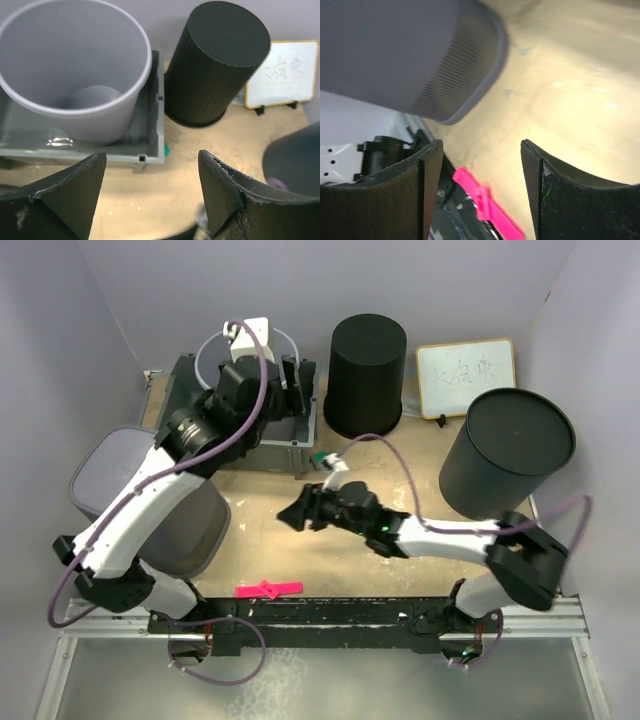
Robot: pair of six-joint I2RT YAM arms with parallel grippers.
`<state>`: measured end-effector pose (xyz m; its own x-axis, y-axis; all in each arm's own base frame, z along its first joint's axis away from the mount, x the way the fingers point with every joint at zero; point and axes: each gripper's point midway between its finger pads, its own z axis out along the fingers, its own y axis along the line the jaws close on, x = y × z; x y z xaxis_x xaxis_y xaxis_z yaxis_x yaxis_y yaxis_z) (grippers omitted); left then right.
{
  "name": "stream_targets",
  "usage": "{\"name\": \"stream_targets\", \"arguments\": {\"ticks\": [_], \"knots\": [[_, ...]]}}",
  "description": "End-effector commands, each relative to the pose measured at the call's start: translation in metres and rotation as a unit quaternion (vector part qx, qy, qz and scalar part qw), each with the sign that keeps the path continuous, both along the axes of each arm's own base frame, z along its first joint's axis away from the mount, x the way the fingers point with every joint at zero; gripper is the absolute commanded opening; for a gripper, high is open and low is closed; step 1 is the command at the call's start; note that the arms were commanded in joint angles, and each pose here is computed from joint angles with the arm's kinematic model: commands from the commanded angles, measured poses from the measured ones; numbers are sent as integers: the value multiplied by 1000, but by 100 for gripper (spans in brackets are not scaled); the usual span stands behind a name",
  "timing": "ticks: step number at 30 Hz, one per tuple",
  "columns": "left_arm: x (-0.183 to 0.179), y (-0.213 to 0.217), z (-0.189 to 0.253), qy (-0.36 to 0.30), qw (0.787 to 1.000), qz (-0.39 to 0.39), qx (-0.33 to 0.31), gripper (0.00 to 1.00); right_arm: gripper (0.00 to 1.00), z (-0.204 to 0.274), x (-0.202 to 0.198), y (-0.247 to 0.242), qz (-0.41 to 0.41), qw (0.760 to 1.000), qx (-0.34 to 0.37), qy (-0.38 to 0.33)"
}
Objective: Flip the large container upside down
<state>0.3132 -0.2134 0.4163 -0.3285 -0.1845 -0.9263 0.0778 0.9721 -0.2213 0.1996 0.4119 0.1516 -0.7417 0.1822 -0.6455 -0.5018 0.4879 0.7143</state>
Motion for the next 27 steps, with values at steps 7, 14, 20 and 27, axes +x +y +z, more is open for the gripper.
{"name": "stream_targets", "arguments": {"ticks": [7, 14, 20, 27], "knots": [[108, 11, -13, 2, 997, 11, 81, 75, 72, 35, 16, -173, -218, 960, -144, -102], [170, 5, -77, 70, 990, -42, 111, 72, 74, 78, 8, -243, -304, 932, -145, -135], [180, -9, -129, 123, 981, -77, 125, 56, 75, 76, 4, -264, -328, 923, -154, -131], [176, -3, -82, 66, 990, -62, 106, 0, 75, 71, 3, -258, -319, 926, -158, -122]]}}
